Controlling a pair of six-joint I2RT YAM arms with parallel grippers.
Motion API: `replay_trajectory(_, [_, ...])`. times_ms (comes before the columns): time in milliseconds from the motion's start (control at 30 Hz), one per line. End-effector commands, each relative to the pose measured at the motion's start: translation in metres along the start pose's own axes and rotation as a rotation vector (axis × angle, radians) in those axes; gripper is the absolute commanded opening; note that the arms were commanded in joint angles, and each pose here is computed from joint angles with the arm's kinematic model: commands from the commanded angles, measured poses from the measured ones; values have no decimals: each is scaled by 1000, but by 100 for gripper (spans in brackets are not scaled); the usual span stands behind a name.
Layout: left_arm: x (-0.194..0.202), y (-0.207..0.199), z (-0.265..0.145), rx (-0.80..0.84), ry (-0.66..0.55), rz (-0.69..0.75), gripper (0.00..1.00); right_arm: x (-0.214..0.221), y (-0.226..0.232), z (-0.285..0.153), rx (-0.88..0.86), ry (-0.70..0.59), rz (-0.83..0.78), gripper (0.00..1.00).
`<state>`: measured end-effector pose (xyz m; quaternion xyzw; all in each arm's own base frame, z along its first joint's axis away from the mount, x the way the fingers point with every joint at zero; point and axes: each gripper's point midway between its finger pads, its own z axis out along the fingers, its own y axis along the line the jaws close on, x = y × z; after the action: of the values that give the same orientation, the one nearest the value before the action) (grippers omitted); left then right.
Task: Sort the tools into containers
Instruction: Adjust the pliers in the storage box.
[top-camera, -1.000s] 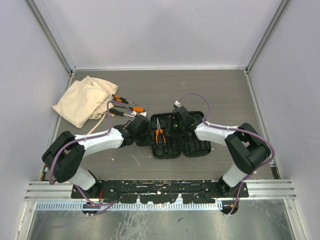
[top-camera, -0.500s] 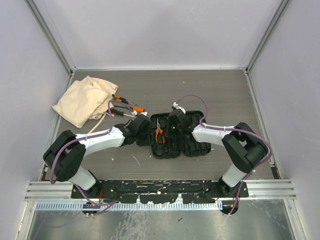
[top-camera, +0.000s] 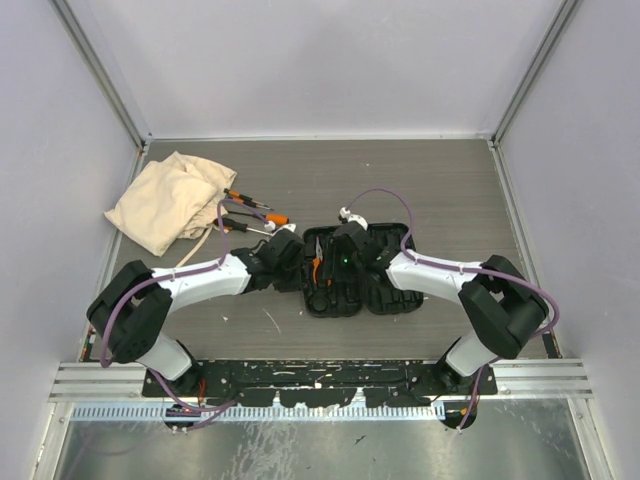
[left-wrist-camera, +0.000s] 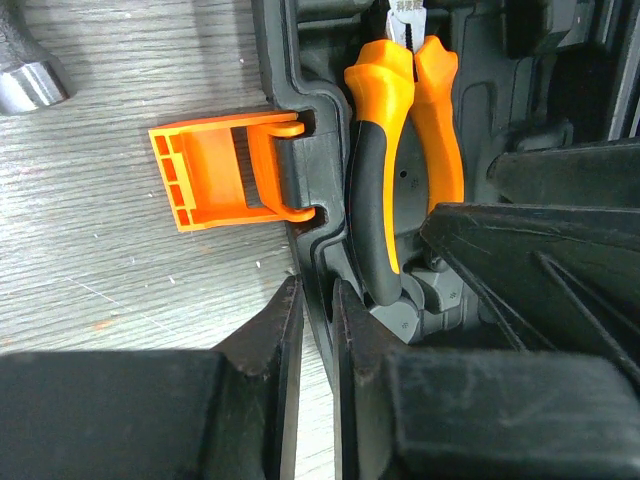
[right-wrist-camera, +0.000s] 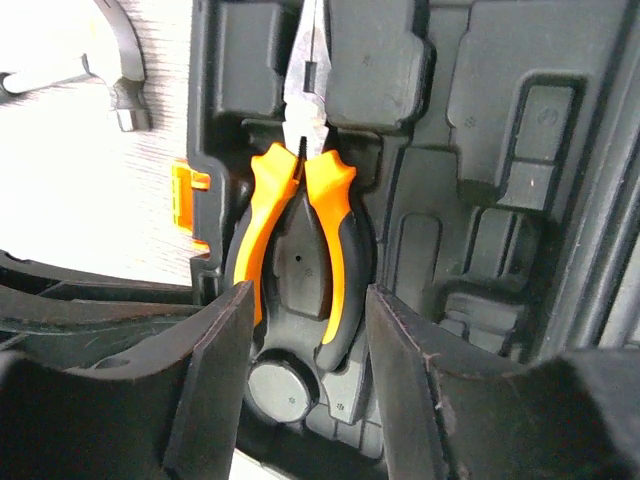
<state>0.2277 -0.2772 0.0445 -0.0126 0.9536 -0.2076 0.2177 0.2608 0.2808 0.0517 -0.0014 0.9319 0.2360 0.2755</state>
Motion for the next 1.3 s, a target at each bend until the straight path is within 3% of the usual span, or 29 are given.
replay_trajectory(0, [-4, -4, 4, -3, -20, 28, 0, -29, 15, -11, -11, -80, -43, 56])
replay_trajectory(533, [-1, -2, 6, 0, -17, 17, 0, -27, 26, 10, -28, -15, -80, 59])
replay_trajectory(1267, [10, 5, 16, 35, -34, -66, 0, 22, -9, 33, 126, 118, -131, 46])
